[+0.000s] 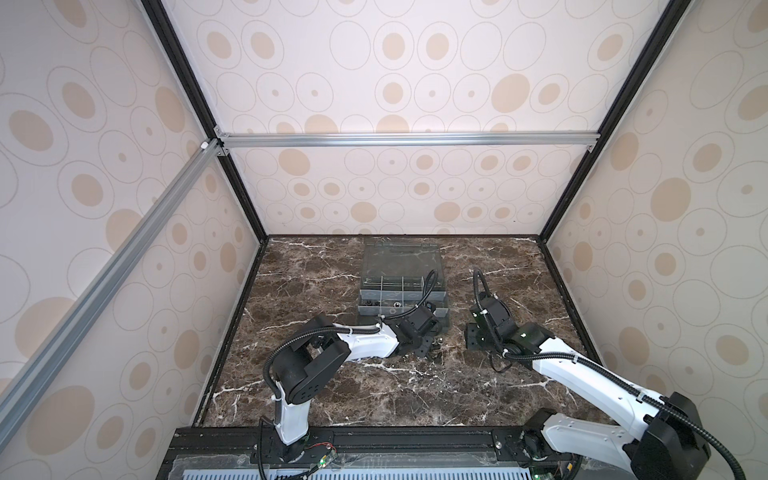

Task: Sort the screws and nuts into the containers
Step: 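Lower the left gripper onto a silver hex nut at the pile and close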

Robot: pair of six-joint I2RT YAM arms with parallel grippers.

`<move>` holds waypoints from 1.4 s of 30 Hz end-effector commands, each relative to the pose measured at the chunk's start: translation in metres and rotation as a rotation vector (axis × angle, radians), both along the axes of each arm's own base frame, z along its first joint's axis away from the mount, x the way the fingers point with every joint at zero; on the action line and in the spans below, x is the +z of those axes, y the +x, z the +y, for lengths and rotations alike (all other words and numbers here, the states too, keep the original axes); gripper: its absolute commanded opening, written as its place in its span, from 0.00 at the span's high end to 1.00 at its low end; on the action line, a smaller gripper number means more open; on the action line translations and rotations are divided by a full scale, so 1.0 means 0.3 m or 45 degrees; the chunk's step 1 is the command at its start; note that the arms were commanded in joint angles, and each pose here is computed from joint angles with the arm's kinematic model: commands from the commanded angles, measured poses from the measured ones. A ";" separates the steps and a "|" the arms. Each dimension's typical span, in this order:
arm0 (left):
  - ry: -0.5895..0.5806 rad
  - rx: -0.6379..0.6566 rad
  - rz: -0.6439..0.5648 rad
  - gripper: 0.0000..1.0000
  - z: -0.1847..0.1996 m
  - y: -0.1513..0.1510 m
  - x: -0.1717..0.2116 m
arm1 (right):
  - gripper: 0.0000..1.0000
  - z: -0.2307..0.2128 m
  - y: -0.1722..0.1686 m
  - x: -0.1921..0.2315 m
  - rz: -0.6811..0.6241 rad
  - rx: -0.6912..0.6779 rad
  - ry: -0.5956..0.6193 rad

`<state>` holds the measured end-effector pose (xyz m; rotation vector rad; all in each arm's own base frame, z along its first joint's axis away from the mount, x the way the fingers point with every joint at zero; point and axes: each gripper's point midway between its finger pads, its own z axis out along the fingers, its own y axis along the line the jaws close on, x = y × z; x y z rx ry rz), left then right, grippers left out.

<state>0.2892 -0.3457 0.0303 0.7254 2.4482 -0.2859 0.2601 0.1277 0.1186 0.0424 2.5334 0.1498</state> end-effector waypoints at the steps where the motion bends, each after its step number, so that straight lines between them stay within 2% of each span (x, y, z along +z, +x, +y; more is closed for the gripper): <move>1: 0.041 -0.004 -0.023 0.68 0.021 -0.011 -0.001 | 0.52 -0.020 -0.014 -0.014 0.012 -0.033 0.009; 8: 0.104 0.039 0.009 0.69 0.159 -0.091 -0.041 | 0.52 -0.017 -0.025 -0.046 0.034 -0.038 0.026; 12: 0.093 0.063 -0.003 0.69 0.209 -0.120 -0.008 | 0.52 -0.019 -0.025 -0.055 0.036 -0.041 0.021; 18: -0.006 0.058 -0.045 0.60 0.178 -0.110 0.097 | 0.52 -0.007 -0.023 -0.066 0.046 -0.030 0.033; 22: -0.016 0.025 -0.023 0.57 0.152 -0.113 0.093 | 0.52 -0.007 -0.022 -0.064 0.043 -0.027 0.033; 42: 0.006 0.008 0.057 0.61 0.131 -0.130 0.002 | 0.52 -0.015 -0.029 -0.066 0.043 -0.035 0.029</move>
